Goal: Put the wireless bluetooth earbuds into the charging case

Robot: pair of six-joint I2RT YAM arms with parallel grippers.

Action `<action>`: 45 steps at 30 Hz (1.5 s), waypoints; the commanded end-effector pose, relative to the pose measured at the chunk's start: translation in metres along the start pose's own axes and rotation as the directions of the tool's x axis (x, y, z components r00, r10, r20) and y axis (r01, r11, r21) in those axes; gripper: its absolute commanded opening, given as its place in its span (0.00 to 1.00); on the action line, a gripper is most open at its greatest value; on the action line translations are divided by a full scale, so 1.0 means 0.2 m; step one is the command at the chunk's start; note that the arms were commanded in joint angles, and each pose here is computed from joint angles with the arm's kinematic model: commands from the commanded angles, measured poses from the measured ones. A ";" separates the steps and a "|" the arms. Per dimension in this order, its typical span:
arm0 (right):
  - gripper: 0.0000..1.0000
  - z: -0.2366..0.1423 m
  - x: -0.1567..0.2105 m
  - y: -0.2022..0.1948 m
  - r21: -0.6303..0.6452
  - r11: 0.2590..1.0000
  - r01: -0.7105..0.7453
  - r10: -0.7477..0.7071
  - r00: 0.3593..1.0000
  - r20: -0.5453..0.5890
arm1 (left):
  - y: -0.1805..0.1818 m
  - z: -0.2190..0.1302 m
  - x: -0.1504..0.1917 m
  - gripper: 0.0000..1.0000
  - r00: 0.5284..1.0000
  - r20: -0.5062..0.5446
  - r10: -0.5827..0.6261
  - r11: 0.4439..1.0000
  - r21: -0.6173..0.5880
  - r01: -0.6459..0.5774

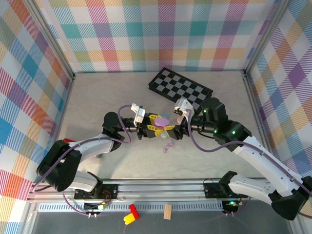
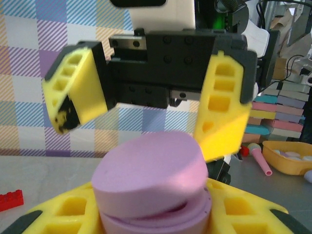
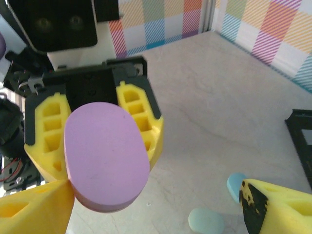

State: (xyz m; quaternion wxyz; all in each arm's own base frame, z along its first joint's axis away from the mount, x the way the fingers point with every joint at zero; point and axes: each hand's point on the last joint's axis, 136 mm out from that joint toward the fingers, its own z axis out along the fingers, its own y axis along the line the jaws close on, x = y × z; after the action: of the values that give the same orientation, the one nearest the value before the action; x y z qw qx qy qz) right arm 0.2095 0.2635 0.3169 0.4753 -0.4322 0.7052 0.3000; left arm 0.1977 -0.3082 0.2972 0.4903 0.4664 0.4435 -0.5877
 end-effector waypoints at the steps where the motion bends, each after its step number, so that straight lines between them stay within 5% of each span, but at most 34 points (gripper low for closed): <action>1: 0.86 -0.03 -0.09 -0.05 0.059 0.998 -0.017 0.012 0.997 0.081 | -0.07 -0.02 -0.04 0.31 0.998 0.009 0.068 0.997 0.048 -0.068; 11: 0.83 0.00 -0.11 -0.12 0.108 0.986 -0.127 0.118 0.989 0.085 | -0.10 -0.02 -0.04 0.31 0.997 0.012 0.076 0.995 0.063 -0.077; 21: 0.51 0.05 -0.10 -0.14 0.061 0.977 -0.202 0.199 0.979 0.052 | -0.12 -0.04 -0.05 0.31 0.995 0.020 0.097 0.994 0.052 -0.098; 38: 0.68 0.06 -0.09 0.00 -0.120 0.981 -0.155 0.161 0.986 0.050 | -0.06 -0.03 -0.06 0.31 0.996 0.034 0.084 0.996 0.011 -0.084; 45: 0.64 0.09 -0.09 0.01 -0.150 0.983 -0.104 0.115 0.991 0.066 | -0.07 -0.02 -0.07 0.31 0.998 0.028 0.063 0.997 0.038 -0.064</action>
State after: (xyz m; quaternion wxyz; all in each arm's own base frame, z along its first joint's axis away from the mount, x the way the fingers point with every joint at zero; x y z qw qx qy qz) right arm 0.2171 0.2796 0.3229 0.4400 -0.3948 0.7085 0.3855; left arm 0.1935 -0.3026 0.2940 0.4935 0.4623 0.4468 -0.5858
